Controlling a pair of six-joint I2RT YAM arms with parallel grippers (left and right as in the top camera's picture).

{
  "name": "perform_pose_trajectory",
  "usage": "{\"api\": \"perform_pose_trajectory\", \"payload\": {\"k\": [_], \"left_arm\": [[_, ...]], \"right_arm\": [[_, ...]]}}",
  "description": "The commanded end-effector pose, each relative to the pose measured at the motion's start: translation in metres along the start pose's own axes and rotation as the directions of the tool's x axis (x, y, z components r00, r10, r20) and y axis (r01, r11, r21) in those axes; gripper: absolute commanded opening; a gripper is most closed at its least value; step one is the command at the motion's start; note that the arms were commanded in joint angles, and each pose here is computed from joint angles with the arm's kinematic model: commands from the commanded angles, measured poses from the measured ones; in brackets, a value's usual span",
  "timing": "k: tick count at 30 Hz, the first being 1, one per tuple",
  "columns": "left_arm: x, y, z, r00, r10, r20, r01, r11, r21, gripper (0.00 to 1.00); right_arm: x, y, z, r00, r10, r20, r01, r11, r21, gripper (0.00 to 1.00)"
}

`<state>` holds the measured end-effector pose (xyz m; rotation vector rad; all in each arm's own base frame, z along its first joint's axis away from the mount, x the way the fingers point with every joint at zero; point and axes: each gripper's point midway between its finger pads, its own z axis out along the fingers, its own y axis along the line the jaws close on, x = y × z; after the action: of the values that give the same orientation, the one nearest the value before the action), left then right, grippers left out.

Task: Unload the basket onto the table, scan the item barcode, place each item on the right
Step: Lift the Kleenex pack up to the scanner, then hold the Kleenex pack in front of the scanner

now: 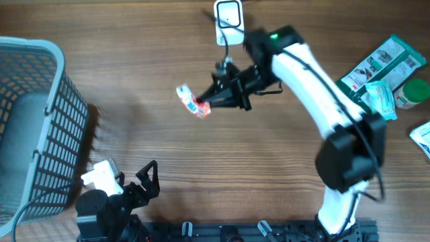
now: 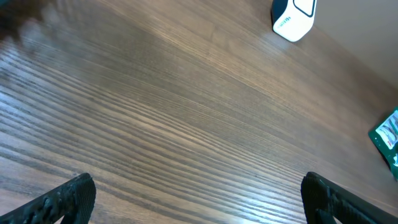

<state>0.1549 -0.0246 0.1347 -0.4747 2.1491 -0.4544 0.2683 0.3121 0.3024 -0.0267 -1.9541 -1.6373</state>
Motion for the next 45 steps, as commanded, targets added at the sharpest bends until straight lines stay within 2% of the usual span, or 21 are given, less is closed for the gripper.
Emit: {"api": "perform_pose_trajectory", "payload": {"k": [1, 2, 3, 4, 6, 7, 8, 10, 13, 15, 20, 21, 23, 26, 28, 32, 36, 39, 41, 42, 45], "left_arm": [[-0.001, -0.002, -0.001, 1.0, -0.006, 0.005, 0.006, 1.0, 0.015, 1.0], [-0.001, -0.002, -0.001, 1.0, -0.006, 0.005, 0.006, 1.0, 0.015, 1.0], [-0.001, -0.002, -0.001, 1.0, -0.006, 0.005, 0.006, 1.0, 0.015, 1.0], [-0.001, -0.002, -0.001, 1.0, -0.006, 0.005, 0.006, 1.0, 0.015, 1.0], [-0.001, -0.002, -0.001, 1.0, -0.006, 0.005, 0.006, 1.0, 0.015, 1.0], [-0.001, -0.002, -0.001, 1.0, -0.006, 0.005, 0.006, 1.0, 0.015, 1.0], [-0.001, -0.002, -0.001, 1.0, -0.006, 0.005, 0.006, 1.0, 0.015, 1.0], [-0.001, -0.002, -0.001, 1.0, -0.006, 0.005, 0.006, 1.0, 0.015, 1.0], [-0.001, -0.002, -0.001, 1.0, -0.006, 0.005, 0.006, 1.0, 0.015, 1.0], [-0.001, -0.002, -0.001, 1.0, -0.006, 0.005, 0.006, 1.0, 0.015, 1.0], [-0.001, -0.002, -0.001, 1.0, -0.006, 0.005, 0.006, 1.0, 0.015, 1.0], [-0.001, -0.002, -0.001, 1.0, -0.006, 0.005, 0.006, 1.0, 0.015, 1.0], [-0.001, -0.002, -0.001, 1.0, -0.006, 0.005, 0.006, 1.0, 0.015, 1.0], [-0.001, -0.002, -0.001, 1.0, -0.006, 0.005, 0.006, 1.0, 0.015, 1.0], [-0.001, -0.002, -0.001, 1.0, -0.006, 0.005, 0.006, 1.0, 0.015, 1.0], [-0.001, -0.002, -0.001, 1.0, -0.006, 0.005, 0.006, 1.0, 0.015, 1.0], [-0.001, -0.002, -0.001, 1.0, -0.006, 0.005, 0.006, 1.0, 0.015, 1.0], [-0.001, -0.002, -0.001, 1.0, -0.006, 0.005, 0.006, 1.0, 0.015, 1.0], [-0.001, -0.002, -0.001, 1.0, -0.006, 0.005, 0.006, 1.0, 0.015, 1.0], [-0.001, -0.002, -0.001, 1.0, -0.006, 0.005, 0.006, 1.0, 0.015, 1.0], [-0.001, -0.002, -0.001, 1.0, -0.006, 0.005, 0.006, 1.0, 0.015, 1.0]], "right_arm": [[0.003, 0.066, -0.012, 0.919, -0.264, 0.292, 0.209, 0.956, 0.206, 0.04], [-0.027, 0.095, -0.035, 0.692, -0.514, 0.508, 0.337, 0.851, 0.402, 0.04], [-0.043, 0.113, -0.078, 0.366, -0.691, 0.624, 0.263, 0.719, 0.643, 0.04], [-0.041, 0.121, -0.125, 0.107, -0.754, 0.648, 0.046, 0.655, 0.755, 0.04], [-0.025, 0.128, -0.194, -0.227, -0.78, 0.583, -0.309, 0.625, 0.717, 0.04], [-0.023, 0.128, -0.211, -0.306, -0.789, 0.533, -0.41, 0.614, 0.675, 0.04], [-0.026, 0.125, -0.224, -0.326, -0.837, 0.439, -0.518, 0.547, 0.658, 0.04], [-0.047, 0.111, -0.23, -0.248, -0.906, 0.343, -0.616, 0.421, 0.667, 0.04], [-0.105, 0.085, -0.209, -0.14, -0.918, 0.371, -0.566, 0.382, 0.731, 0.04], [-0.161, 0.081, -0.197, -0.165, -0.928, 0.335, -0.537, 0.369, 0.759, 0.04], [-0.266, 0.05, -0.187, -0.097, -0.994, 0.047, -0.565, 0.094, 0.82, 0.04], [-0.279, 0.042, -0.188, -0.105, -0.994, 0.044, -0.568, 0.096, 0.817, 0.04], [-0.307, 0.027, -0.195, -0.169, -0.983, 0.078, -0.557, 0.161, 0.815, 0.04], [-0.34, 0.011, -0.196, -0.189, -0.976, 0.108, -0.449, 0.184, 0.874, 0.04], [-0.349, -0.006, -0.212, -0.207, -0.957, 0.205, -0.45, 0.279, 0.849, 0.04], [-0.373, -0.046, -0.219, -0.156, -0.934, 0.321, -0.388, 0.357, 0.85, 0.04], [-0.378, -0.045, -0.206, -0.15, -0.918, 0.367, -0.32, 0.396, 0.861, 0.04], [-0.363, -0.033, -0.215, -0.152, -0.921, 0.359, -0.365, 0.39, 0.845, 0.04], [-0.326, 0.005, -0.23, -0.184, -0.927, 0.326, -0.418, 0.374, 0.828, 0.04], [-0.298, 0.029, -0.239, -0.183, -0.941, 0.284, -0.461, 0.337, 0.821, 0.04], [-0.22, 0.051, -0.271, -0.105, -0.969, 0.224, -0.635, 0.239, 0.734, 0.04]]}}
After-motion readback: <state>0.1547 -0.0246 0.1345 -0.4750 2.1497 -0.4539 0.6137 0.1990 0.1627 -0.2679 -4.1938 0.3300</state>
